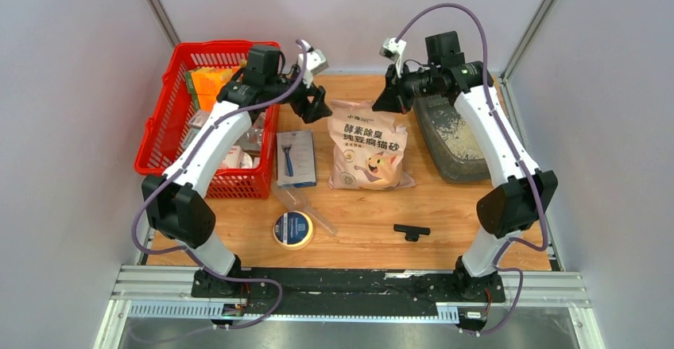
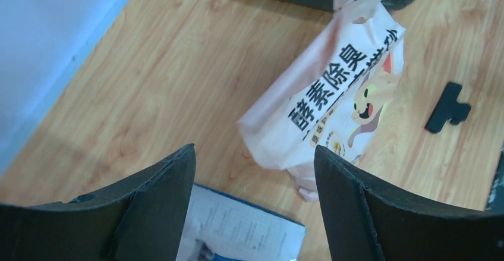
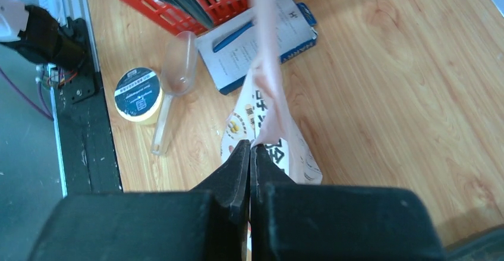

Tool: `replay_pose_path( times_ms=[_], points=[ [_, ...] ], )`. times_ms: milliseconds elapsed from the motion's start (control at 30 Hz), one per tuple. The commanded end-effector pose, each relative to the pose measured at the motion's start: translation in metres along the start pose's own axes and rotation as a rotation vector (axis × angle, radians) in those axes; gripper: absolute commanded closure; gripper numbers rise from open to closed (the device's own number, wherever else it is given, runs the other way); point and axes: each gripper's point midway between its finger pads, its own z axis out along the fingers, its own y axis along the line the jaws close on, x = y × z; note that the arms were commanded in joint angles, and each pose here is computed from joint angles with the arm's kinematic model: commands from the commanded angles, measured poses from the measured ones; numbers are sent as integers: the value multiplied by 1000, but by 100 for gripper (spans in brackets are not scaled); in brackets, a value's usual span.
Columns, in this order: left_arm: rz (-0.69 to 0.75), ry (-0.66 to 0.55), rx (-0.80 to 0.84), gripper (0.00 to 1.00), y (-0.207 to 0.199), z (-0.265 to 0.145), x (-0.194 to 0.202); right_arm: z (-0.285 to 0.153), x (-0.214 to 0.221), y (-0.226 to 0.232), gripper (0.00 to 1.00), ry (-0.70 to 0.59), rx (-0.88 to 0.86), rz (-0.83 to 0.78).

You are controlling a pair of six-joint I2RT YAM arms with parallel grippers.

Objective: Fill the litter box with clean litter

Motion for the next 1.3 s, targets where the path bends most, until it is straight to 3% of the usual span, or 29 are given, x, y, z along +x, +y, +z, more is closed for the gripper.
replay_pose_path(
  times_ms=[0,300,567,633,733,800,1100,1200,1267],
  points=[
    [339,-81,70,19,-32,8,-42,-7,-12,20,100,-14,1,-179],
    [532,-29,64,18,-45,43,-35,-16,-17,32,100,-24,13,-202],
    [679,-205,-7,21,-54,9,-80,-27,-17,44,100,-33,26,-202],
    [694,-242,7,14,-60,1,-87,-27,-13,45,100,-25,29,-201],
    [706,-190,178,13,-82,5,-73,-27,-12,43,100,-25,35,-193],
    [613,-118,289,13,-91,18,-47,-27,-15,43,100,-34,38,-196],
    [598,-63,303,18,-79,58,-15,-31,-14,46,100,-36,50,-192],
    [604,-53,295,28,-81,64,-10,-32,-12,49,100,-35,49,-185],
    [600,-49,285,44,-80,66,-9,-33,-11,49,100,-34,54,-181]
  ],
)
